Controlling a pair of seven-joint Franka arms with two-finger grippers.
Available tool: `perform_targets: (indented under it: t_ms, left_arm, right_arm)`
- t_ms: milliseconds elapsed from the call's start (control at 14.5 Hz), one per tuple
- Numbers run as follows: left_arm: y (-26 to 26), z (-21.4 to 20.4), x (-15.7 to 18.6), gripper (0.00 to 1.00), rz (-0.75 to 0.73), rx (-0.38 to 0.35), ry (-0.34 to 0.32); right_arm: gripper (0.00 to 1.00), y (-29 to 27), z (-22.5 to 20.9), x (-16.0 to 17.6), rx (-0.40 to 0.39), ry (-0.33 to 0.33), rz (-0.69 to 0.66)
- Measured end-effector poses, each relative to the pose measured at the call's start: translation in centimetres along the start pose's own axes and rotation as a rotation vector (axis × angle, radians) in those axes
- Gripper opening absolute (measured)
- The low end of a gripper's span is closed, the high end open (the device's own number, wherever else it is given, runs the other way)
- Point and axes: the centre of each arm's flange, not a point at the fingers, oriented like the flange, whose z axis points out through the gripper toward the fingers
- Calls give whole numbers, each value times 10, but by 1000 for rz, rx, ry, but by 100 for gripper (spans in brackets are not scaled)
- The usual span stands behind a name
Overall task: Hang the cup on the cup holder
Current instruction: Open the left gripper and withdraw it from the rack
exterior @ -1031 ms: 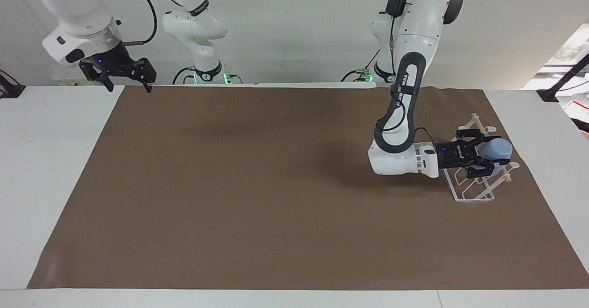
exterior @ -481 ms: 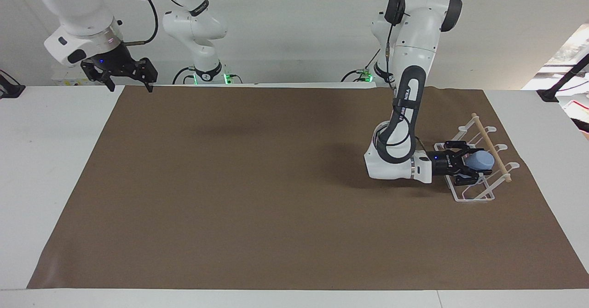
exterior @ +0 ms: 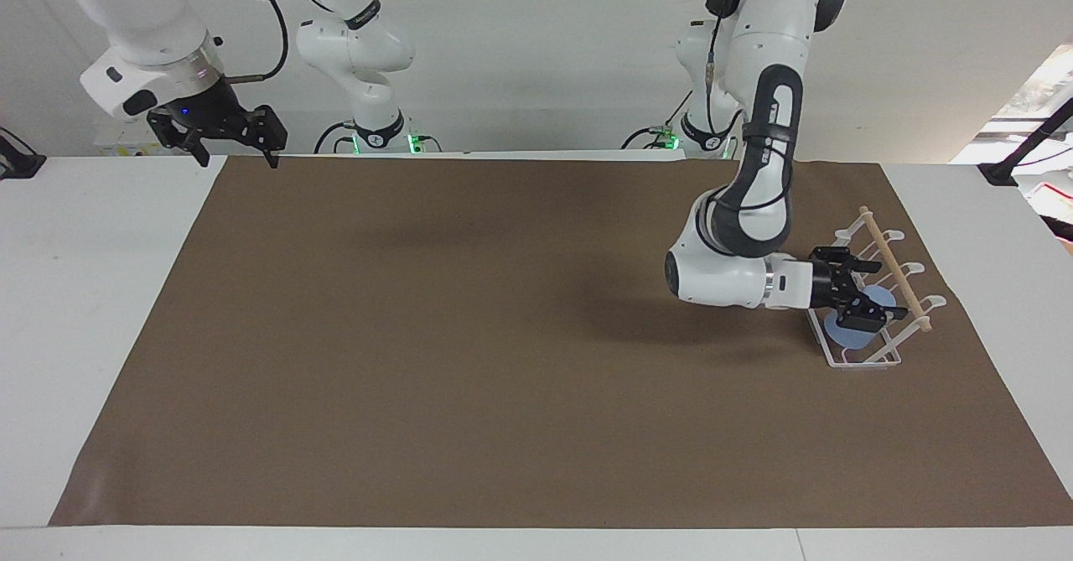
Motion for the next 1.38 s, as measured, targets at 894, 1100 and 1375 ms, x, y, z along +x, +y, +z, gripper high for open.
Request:
perform_targets:
  t_ms: [894,1100,1375]
  left_arm:
    - [-3,83,125,100,379,129,-282]
    - [-3,70,148,100,564,49,-586]
    - [7,91,149,100,769,-193,-910]
  right_arm:
    - [100,0,0,0,0,0,0]
    - [100,0,0,0,0,0,0]
    - [100,0,0,0,0,0,0]
